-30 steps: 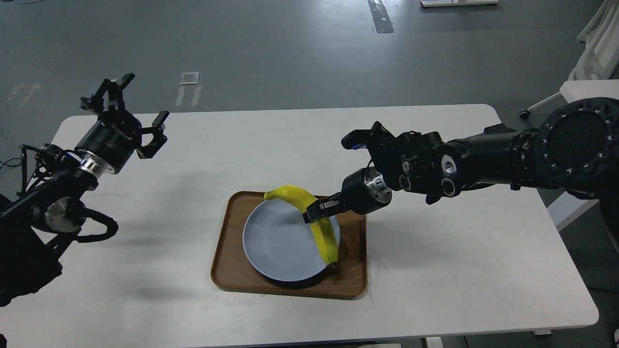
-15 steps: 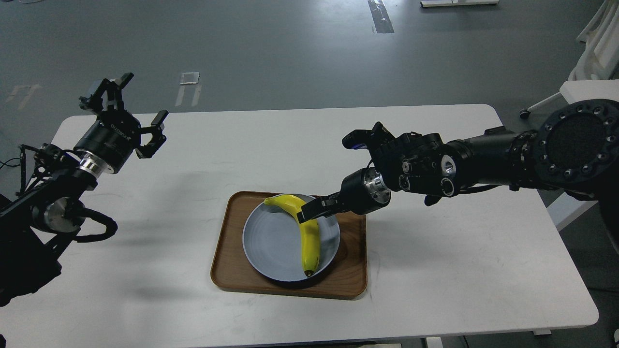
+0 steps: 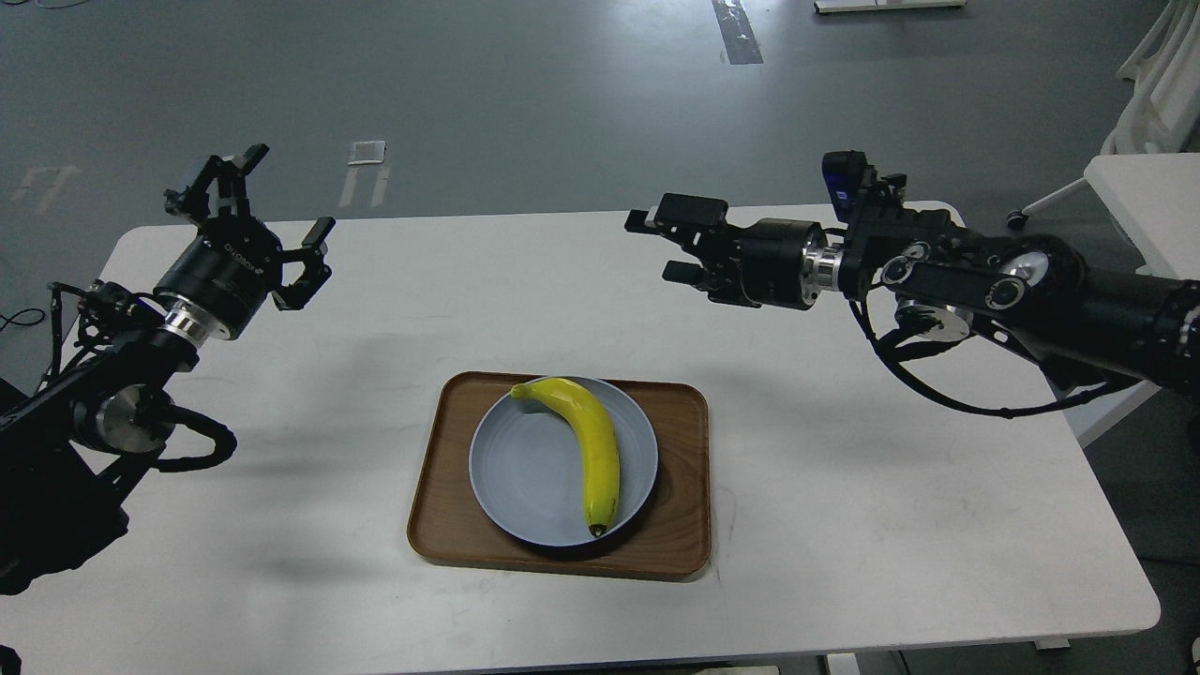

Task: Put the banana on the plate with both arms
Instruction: 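Open the right gripper and withdraw it away from the plate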

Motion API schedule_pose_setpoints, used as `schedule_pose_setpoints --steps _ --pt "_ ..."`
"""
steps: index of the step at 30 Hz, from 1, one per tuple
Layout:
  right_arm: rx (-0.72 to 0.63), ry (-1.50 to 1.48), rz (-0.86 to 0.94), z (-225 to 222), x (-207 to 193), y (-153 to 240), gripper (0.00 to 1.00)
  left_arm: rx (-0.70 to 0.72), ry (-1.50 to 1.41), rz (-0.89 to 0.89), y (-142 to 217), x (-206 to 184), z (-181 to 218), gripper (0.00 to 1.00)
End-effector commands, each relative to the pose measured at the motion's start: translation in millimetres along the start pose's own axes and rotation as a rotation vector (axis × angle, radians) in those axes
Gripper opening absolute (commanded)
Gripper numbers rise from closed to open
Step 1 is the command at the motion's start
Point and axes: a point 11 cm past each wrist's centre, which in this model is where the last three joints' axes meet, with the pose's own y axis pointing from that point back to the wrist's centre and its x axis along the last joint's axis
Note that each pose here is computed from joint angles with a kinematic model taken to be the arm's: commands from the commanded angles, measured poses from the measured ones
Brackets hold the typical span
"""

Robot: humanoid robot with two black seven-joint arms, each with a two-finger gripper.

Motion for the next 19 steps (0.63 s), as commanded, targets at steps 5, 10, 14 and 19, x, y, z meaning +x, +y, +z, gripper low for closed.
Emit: schedule_pose_setpoints --steps 5,10,14,19 --pt "0.138 -0.372 0.256 63 17 60 0.98 0.024 0.022 -0.019 -5 -12 -19 1.00" --pt "0.181 -0.506 0.311 86 9 77 0.98 0.046 0.044 -0.039 -7 -24 -37 1.00" --pt "0.193 -0.562 0.328 98 5 86 0.98 0.081 0.033 -0.061 -9 -33 -53 1.00" --pt "0.182 -0.578 0.339 107 2 91 0.98 0.089 0.040 -0.060 -8 -35 -59 1.00"
